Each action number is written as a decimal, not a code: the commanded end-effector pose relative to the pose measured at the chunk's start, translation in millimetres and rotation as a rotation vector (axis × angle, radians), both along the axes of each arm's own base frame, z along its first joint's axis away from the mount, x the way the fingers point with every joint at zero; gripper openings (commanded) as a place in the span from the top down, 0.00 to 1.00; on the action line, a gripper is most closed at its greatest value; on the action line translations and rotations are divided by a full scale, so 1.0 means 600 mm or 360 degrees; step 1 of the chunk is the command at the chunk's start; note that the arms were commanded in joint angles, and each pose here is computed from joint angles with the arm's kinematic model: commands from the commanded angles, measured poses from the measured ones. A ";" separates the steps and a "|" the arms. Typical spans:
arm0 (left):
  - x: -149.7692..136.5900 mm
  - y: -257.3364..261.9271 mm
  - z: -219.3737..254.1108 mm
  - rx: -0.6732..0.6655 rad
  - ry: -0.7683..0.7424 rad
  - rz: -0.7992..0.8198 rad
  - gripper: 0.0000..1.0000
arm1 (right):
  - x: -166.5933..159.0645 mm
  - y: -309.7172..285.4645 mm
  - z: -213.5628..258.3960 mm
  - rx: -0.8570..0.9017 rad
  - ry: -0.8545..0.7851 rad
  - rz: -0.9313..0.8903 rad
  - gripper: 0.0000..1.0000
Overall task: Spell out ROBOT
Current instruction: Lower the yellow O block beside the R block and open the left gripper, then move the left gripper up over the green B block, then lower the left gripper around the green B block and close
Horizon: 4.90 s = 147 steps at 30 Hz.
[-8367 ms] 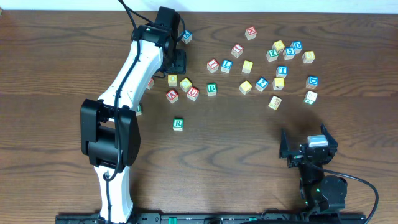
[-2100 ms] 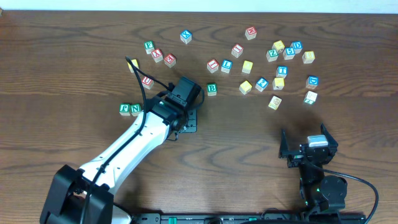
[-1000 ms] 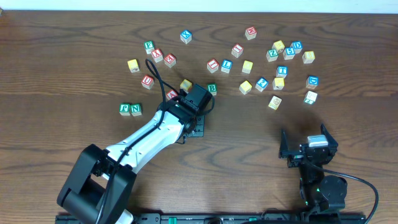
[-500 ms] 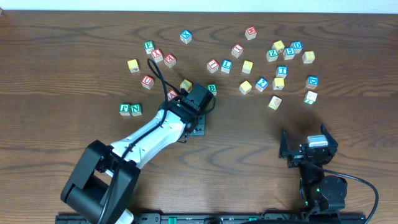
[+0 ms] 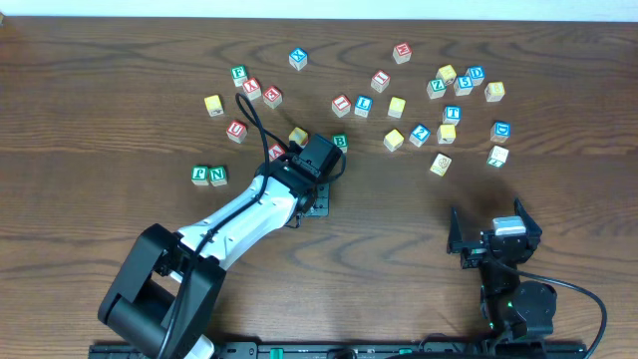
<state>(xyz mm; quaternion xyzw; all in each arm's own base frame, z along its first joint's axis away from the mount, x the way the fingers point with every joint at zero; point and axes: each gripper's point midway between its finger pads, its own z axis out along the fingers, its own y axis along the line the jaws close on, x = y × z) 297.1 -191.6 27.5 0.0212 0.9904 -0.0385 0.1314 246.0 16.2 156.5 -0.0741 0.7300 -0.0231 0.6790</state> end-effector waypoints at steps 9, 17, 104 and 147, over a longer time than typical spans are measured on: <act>-0.011 0.013 -0.019 0.0055 0.0029 0.0010 0.92 | 0.000 -0.001 -0.003 0.0012 0.0010 -0.0003 0.01; -0.013 0.014 -0.030 0.0046 0.0017 0.0010 0.92 | 0.000 -0.001 -0.003 0.0012 0.0009 -0.0003 0.01; 0.233 -0.097 0.056 -0.0101 0.0025 0.0214 0.23 | 0.000 -0.001 -0.003 0.0012 0.0010 -0.0003 0.01; 0.232 -0.122 -0.012 -0.0016 0.0027 0.0217 0.37 | 0.000 -0.001 -0.003 0.0012 0.0010 -0.0003 0.01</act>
